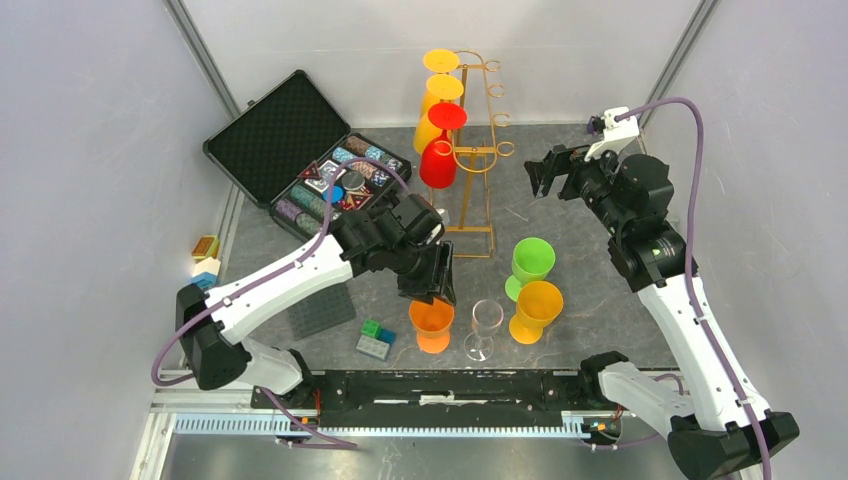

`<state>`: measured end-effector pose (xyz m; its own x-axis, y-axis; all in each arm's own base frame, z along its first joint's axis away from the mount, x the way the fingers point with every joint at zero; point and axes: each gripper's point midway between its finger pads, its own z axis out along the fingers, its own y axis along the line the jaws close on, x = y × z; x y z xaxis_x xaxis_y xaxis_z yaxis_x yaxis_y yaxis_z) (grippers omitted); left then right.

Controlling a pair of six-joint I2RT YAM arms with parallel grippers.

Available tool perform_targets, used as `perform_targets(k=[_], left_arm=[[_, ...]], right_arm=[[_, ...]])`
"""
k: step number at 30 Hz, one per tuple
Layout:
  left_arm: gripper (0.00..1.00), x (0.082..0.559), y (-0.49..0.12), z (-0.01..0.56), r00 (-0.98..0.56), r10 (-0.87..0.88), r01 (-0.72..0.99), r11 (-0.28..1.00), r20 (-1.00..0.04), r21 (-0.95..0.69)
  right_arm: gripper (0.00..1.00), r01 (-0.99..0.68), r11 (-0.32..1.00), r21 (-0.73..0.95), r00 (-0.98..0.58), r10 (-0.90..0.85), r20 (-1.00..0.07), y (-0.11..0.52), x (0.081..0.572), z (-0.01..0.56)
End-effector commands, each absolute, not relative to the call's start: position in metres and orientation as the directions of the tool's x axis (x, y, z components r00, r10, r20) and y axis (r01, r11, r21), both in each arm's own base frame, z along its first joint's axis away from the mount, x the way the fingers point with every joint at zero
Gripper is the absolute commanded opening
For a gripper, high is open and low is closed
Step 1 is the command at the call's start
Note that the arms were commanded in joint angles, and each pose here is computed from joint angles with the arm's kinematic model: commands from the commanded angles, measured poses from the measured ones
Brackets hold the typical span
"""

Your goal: Place the wine glass upside down on the wine glass rack

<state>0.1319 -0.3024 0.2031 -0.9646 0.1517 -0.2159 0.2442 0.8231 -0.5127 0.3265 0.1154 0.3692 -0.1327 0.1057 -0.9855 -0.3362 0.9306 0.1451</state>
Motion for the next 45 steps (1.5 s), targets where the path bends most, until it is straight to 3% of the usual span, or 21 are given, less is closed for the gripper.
perform_targets(k=[1,13,20,28,34,45], left_arm=[[0.56,0.136,-0.301,0.203,-0.941,0.199,0.307,0.84,-0.272,-0.447],[0.54,0.12,-0.323,0.171,-0.932,0.29,0.354,0.855,-0.215,-0.378],[0.41,0.12,-0.313,0.157,-0.935,0.299,0.347,0.886,-0.192,-0.308],[0.18,0.12,-0.308,0.152,-0.939,0.285,0.331,0.898,-0.19,-0.289],[0.03,0.129,-0.309,0.165,-0.932,0.268,0.334,0.896,-0.242,-0.294],[0.02,0.168,-0.284,0.207,-0.933,0.158,0.275,0.893,-0.324,-0.357]], right_arm=[[0.98,-0.352,0.924,0.149,-0.098,0.122,-0.988,0.116,0.324,0.38],[0.98,-0.353,0.924,0.144,-0.099,0.116,-0.988,0.117,0.324,0.379],[0.98,-0.351,0.926,0.14,-0.096,0.113,-0.989,0.116,0.324,0.38],[0.98,-0.354,0.924,0.14,-0.1,0.112,-0.989,0.117,0.324,0.378],[0.98,-0.355,0.924,0.14,-0.097,0.112,-0.989,0.117,0.325,0.38],[0.98,-0.361,0.922,0.137,-0.089,0.112,-0.99,0.117,0.323,0.383]])
